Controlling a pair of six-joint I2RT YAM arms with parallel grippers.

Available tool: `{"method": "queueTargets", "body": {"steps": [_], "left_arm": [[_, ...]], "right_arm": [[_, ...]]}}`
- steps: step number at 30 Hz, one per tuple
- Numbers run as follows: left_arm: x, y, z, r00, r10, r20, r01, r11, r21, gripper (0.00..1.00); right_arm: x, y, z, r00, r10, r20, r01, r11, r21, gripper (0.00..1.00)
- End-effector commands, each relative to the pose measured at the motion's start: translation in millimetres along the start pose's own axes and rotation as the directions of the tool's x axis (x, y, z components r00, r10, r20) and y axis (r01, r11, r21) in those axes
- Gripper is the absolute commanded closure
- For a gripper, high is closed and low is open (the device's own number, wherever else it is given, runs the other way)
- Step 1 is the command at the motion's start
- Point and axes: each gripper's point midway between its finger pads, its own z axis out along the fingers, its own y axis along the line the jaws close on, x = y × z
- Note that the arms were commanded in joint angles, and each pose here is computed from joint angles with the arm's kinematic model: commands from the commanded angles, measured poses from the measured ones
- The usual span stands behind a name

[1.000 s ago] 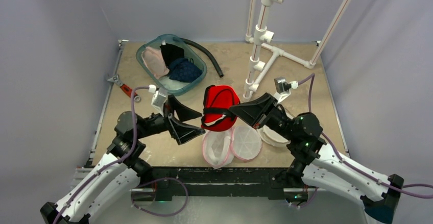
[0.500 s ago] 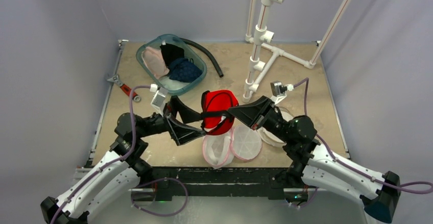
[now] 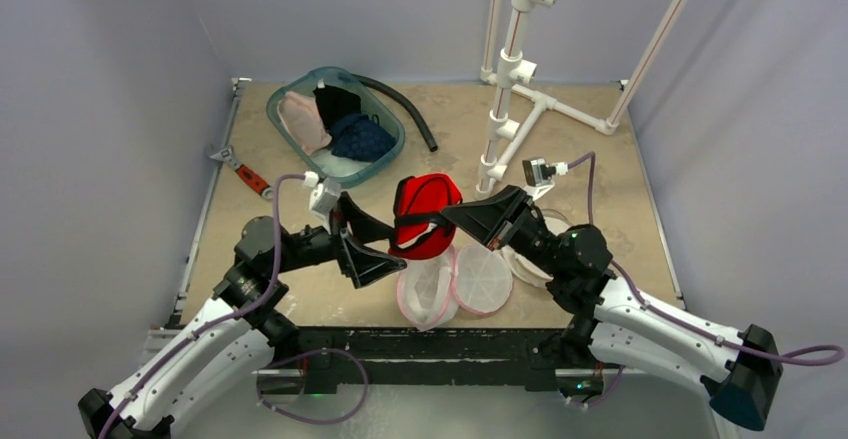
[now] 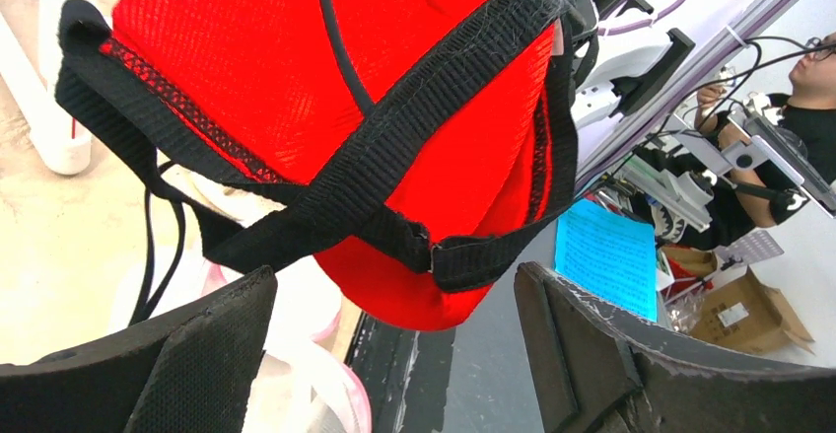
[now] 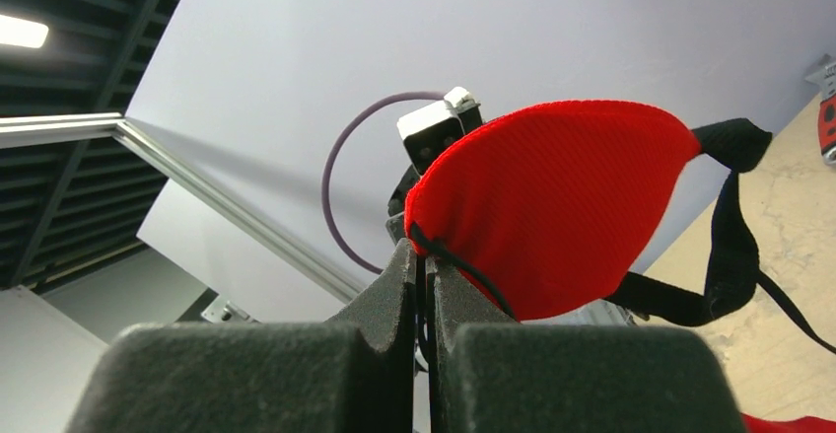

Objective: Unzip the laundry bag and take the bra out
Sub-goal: Pick up the bra from the laundry bag.

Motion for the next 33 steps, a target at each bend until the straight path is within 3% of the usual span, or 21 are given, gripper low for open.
{"method": "queueTargets", "body": {"steps": [1, 5, 7, 10, 12, 13, 16, 18, 19, 21, 23, 29, 33], "left_arm": [[-9.9, -9.3, 0.7, 0.999, 0.039, 0.036, -0.04, 0.999, 0.036, 0.13], [-18.3, -18.4, 3.5, 0.998, 0.017, 0.067, -0.022, 0.996, 0.083, 0.25], [-20.3, -20.1, 5.6, 0.997, 0.013, 0.071, -0.02, 0.995, 0.096, 0.39], [-22.7, -21.6, 7.1, 0.997, 0.024, 0.077, -0.032, 0.994, 0.107, 0.67], [-22.3, -20.2, 7.2, 0.997, 0.041, 0.071, -0.048, 0.994, 0.098, 0.96], [-20.2, -16.8, 7.1, 0.997, 0.042, 0.059, -0.047, 0.996, 0.08, 1.0], [-18.8, -13.0, 6.1, 0.997, 0.057, 0.044, -0.06, 0.997, 0.053, 1.0], [-20.2, -4.5, 3.7, 0.995, 0.091, 0.03, -0.09, 0.996, -0.012, 1.0], [-25.7, 2.0, 1.2, 0.991, 0.129, 0.031, -0.126, 0.99, -0.069, 1.0], [-31.8, 19.8, -8.0, 0.973, 0.232, -0.012, -0.23, 0.954, -0.194, 1.0], [-43.4, 32.4, -17.9, 0.946, 0.319, -0.055, -0.321, 0.9, -0.294, 1.0], [-78.0, 48.0, -40.1, 0.793, 0.576, -0.197, -0.602, 0.692, -0.398, 1.0], [-99.2, 66.3, -47.3, 0.706, 0.623, -0.338, -0.703, 0.558, -0.441, 1.0]], "right_arm": [[-17.7, 36.0, 5.3, 0.999, -0.011, 0.053, 0.017, 0.994, -0.105, 1.0], [-19.3, 28.8, 3.3, 0.997, 0.013, 0.078, -0.005, 0.995, -0.099, 1.0], [-20.4, 26.9, 3.0, 0.996, 0.023, 0.091, -0.013, 0.994, -0.105, 1.0], [-18.5, 24.8, 6.3, 0.997, 0.02, 0.08, -0.012, 0.995, -0.1, 1.0], [-15.3, 22.4, 7.4, 0.998, 0.014, 0.062, -0.008, 0.996, -0.088, 1.0], [-13.6, 21.7, 7.0, 0.999, 0.008, 0.052, -0.003, 0.997, -0.082, 1.0], [-6.9, 21.8, 6.1, 0.999, -0.052, 0.002, 0.052, 0.997, -0.062, 1.0], [-4.1, 21.7, 5.7, 0.99, -0.136, -0.041, 0.135, 0.99, -0.027, 0.61], [-2.5, 19.6, 4.7, 0.981, -0.178, -0.072, 0.179, 0.984, 0.006, 0.46], [-6.1, 13.7, 0.2, 0.957, -0.264, -0.119, 0.275, 0.957, 0.09, 0.22], [-8.9, 8.4, -10.1, 0.926, -0.333, -0.176, 0.361, 0.919, 0.162, 0.07], [-23.0, -14.5, -49.5, 0.878, -0.421, -0.227, 0.477, 0.813, 0.334, 0.02], [-19.9, -27.6, -57.0, 0.883, -0.416, -0.216, 0.468, 0.81, 0.354, 0.02]]}}
